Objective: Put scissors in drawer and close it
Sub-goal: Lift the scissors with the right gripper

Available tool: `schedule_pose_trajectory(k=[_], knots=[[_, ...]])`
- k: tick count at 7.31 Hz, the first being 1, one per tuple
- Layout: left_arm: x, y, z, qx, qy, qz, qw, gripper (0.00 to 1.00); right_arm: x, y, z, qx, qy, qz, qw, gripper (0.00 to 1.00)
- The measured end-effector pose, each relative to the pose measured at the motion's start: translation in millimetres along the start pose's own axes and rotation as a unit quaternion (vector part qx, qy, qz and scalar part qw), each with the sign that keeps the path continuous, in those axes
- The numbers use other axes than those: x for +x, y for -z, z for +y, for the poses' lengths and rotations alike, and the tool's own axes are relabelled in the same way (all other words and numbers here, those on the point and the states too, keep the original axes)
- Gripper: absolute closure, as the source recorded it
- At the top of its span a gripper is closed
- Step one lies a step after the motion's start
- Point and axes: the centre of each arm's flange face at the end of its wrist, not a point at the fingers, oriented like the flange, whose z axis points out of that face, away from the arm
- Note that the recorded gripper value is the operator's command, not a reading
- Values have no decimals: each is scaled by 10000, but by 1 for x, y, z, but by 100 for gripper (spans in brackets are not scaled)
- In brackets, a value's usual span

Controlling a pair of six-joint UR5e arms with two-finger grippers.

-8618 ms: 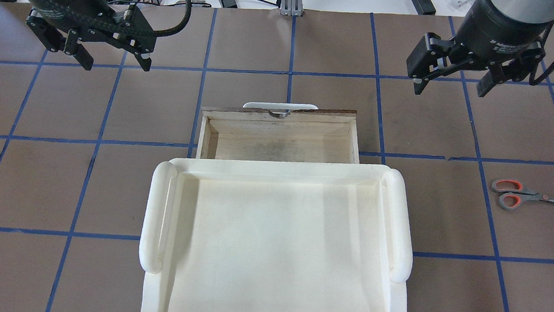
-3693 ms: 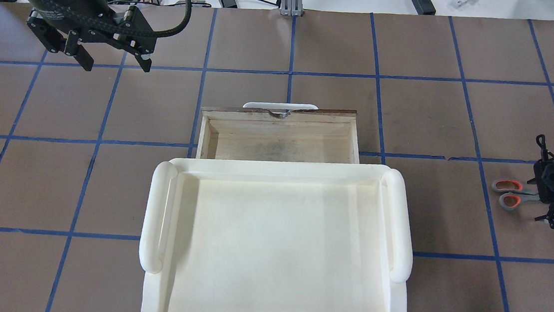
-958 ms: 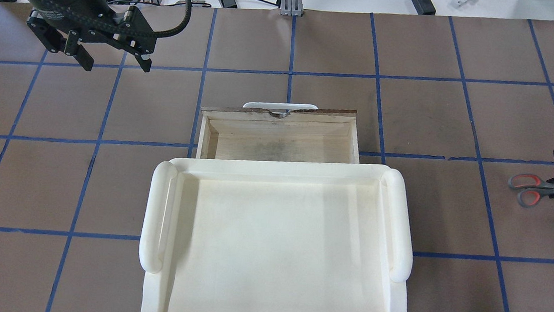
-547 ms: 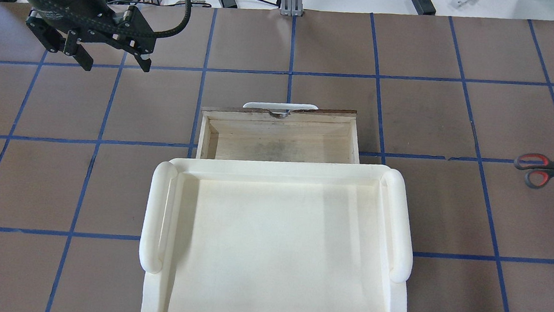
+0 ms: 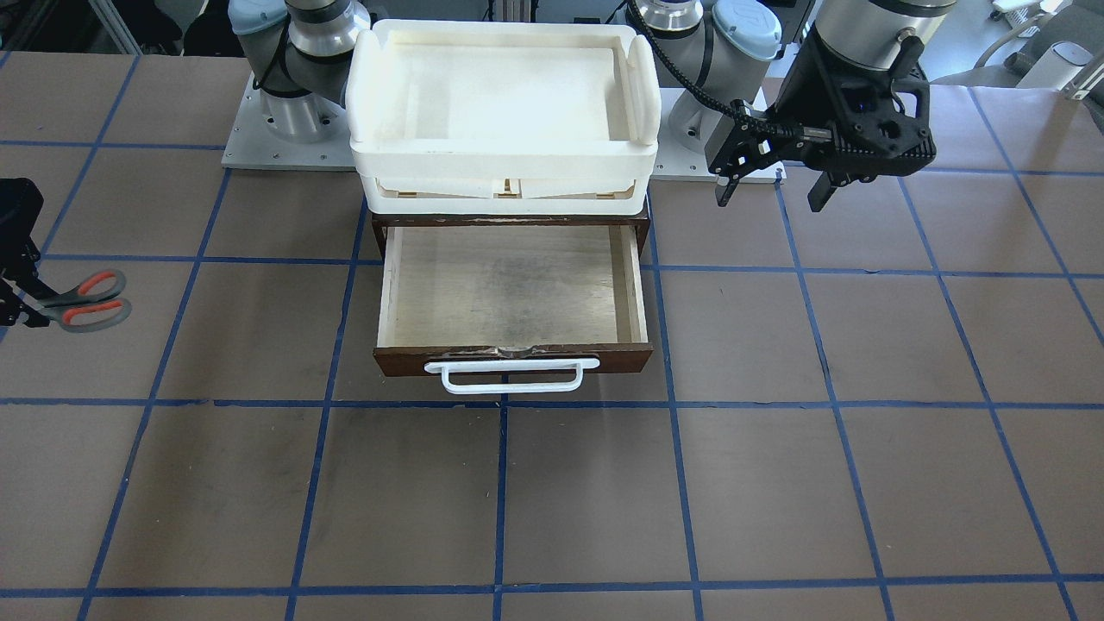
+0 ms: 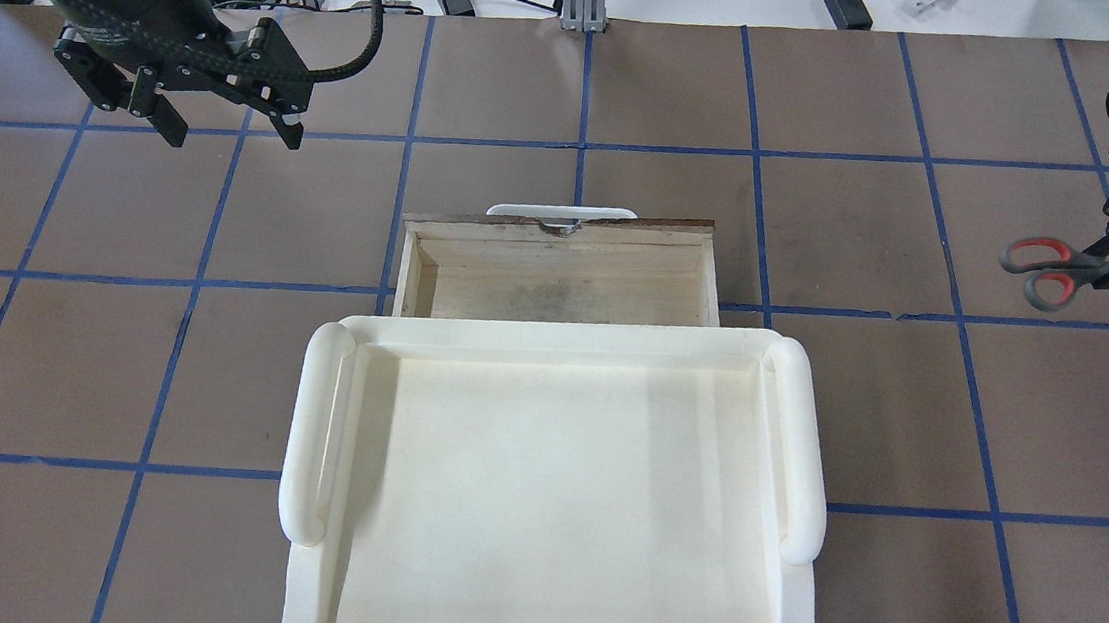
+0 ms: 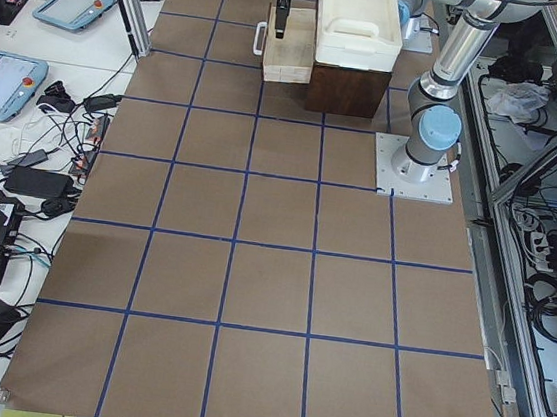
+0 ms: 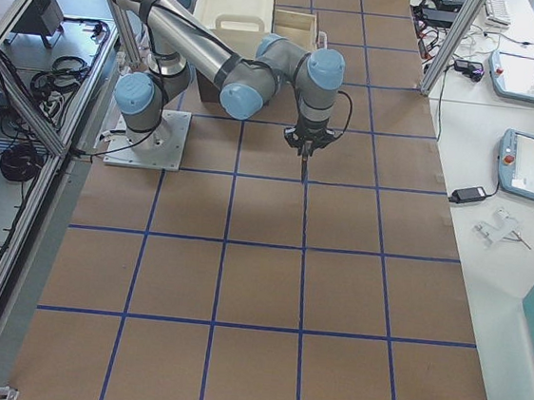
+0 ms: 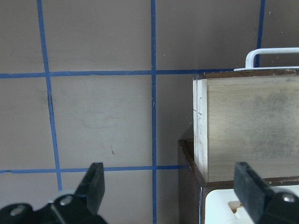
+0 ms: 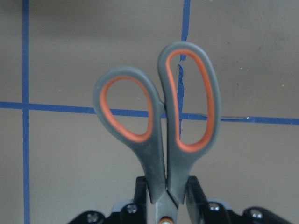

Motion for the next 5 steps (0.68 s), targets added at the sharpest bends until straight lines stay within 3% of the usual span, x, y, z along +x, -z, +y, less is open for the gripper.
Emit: schedule_pose_trajectory(k=[3,5], knots=[[0,0,0,-3,-3,0,10000,0,25,21,-83,-3,-57,-25,10000,82],[0,0,0,-4,-3,0,10000,0,35,25,-158,-20,-194,20,9998,82]])
